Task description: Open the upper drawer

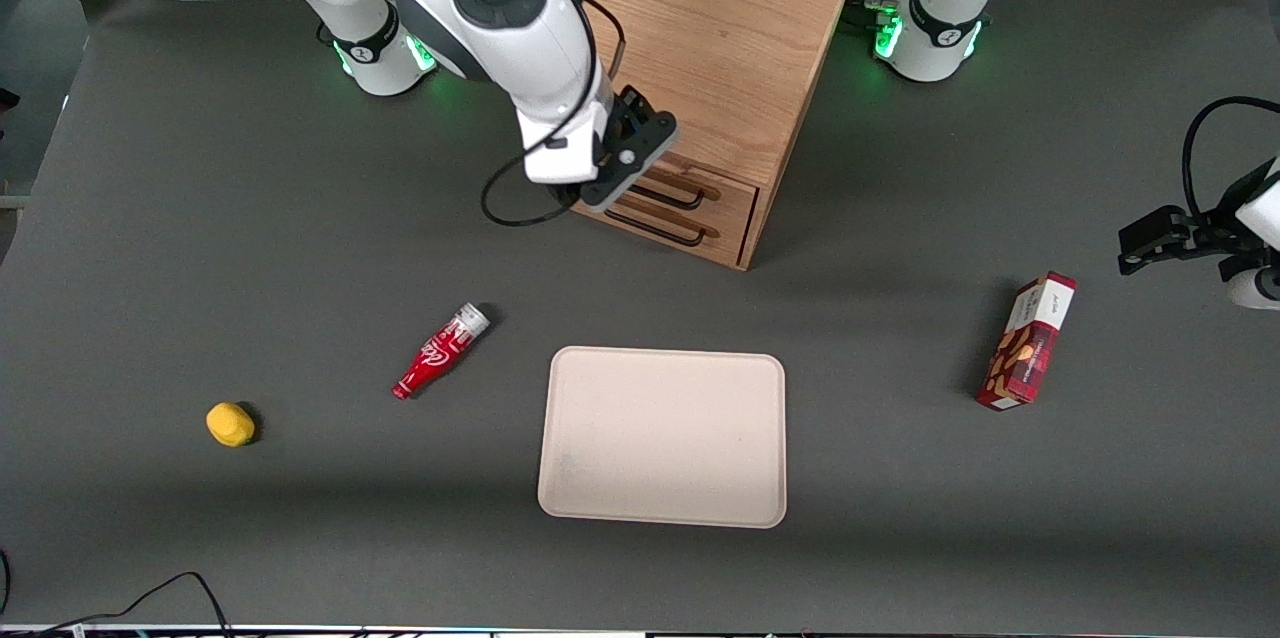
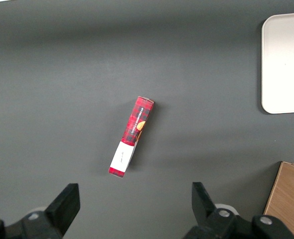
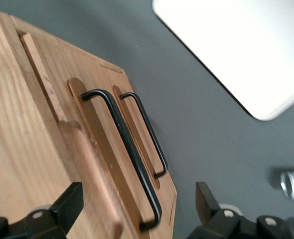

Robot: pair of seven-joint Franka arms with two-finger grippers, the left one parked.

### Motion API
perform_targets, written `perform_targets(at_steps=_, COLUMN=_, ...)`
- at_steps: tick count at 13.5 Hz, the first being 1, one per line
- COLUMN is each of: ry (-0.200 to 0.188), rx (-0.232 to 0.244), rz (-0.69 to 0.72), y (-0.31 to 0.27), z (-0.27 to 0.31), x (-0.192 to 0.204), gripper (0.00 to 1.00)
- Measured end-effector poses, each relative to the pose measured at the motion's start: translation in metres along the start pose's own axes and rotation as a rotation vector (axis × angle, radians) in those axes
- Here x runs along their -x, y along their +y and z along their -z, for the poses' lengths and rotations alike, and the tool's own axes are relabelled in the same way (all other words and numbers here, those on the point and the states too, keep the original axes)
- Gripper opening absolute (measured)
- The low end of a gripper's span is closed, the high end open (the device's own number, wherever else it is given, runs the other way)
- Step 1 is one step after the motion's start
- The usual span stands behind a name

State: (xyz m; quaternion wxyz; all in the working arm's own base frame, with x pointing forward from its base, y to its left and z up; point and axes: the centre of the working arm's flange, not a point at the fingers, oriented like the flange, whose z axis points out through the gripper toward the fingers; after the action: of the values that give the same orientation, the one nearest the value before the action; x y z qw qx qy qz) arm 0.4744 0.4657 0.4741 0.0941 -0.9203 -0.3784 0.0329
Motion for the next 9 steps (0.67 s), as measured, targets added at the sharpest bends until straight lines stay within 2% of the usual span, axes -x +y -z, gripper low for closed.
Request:
perform_targets(at_steps=6, ry=-0.032, rx=-0.020, rz=0.136, y=0.020, z=-0.041, x=-0.011, gripper=1.00)
perform_targets(at_steps=9, ry=-0.019, rx=-0.010, rz=0.165, y=0.030, z=-0.052, x=-0.017, gripper=1.00)
